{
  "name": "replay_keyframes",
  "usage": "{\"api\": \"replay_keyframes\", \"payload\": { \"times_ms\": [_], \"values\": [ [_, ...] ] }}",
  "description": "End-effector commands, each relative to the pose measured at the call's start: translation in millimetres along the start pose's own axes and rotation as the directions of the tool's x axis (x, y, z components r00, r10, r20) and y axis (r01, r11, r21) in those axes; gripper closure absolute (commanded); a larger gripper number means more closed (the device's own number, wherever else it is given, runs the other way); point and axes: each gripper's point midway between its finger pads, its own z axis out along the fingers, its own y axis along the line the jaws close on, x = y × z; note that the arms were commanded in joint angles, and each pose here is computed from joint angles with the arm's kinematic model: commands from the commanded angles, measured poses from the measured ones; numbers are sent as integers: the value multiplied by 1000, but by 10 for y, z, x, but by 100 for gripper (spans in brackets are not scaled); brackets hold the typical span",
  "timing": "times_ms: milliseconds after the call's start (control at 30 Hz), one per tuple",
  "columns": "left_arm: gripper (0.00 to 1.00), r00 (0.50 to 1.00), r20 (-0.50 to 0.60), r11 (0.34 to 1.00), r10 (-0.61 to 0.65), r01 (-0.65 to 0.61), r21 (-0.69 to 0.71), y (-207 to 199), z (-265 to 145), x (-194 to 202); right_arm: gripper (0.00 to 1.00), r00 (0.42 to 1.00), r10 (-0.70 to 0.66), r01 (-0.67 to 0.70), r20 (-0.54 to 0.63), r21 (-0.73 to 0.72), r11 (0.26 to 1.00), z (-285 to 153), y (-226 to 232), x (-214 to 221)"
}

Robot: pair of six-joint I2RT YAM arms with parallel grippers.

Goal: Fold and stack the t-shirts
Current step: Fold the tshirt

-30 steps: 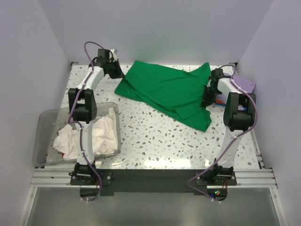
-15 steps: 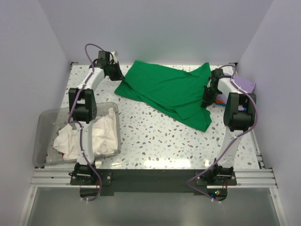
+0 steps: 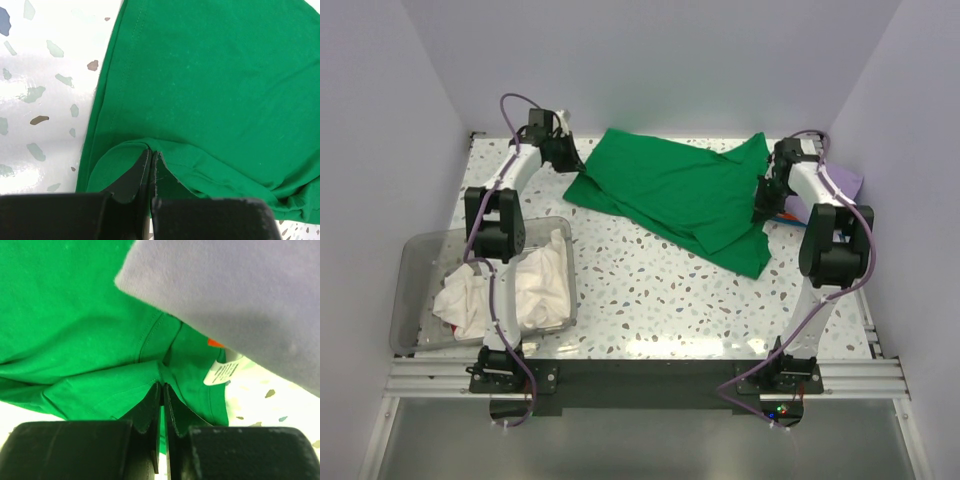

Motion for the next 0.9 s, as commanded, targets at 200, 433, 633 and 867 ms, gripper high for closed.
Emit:
{"api": "replay_keyframes", "payload": {
  "times_ms": [200, 433, 633, 867],
  "values": [
    [100, 995, 87, 998, 51, -55, 38, -182, -318, -283, 93, 999, -27, 26, 25, 15, 1000, -237, -2, -27],
    [100, 992, 110, 997, 61, -66, 41, -225, -387, -343, 100, 998, -26, 26, 56, -12, 1000, -417, 56, -26],
    [100, 989, 132, 996, 70, -77, 50, -263, -439, -376, 100, 990, -6, 13, 138, -46, 999, -849, 162, -111],
    [100, 983, 164, 993, 88, -100, 66, -335, -512, -460, 100, 975, 0, 9, 221, -40, 999, -1287, 198, -230]
  ]
}}
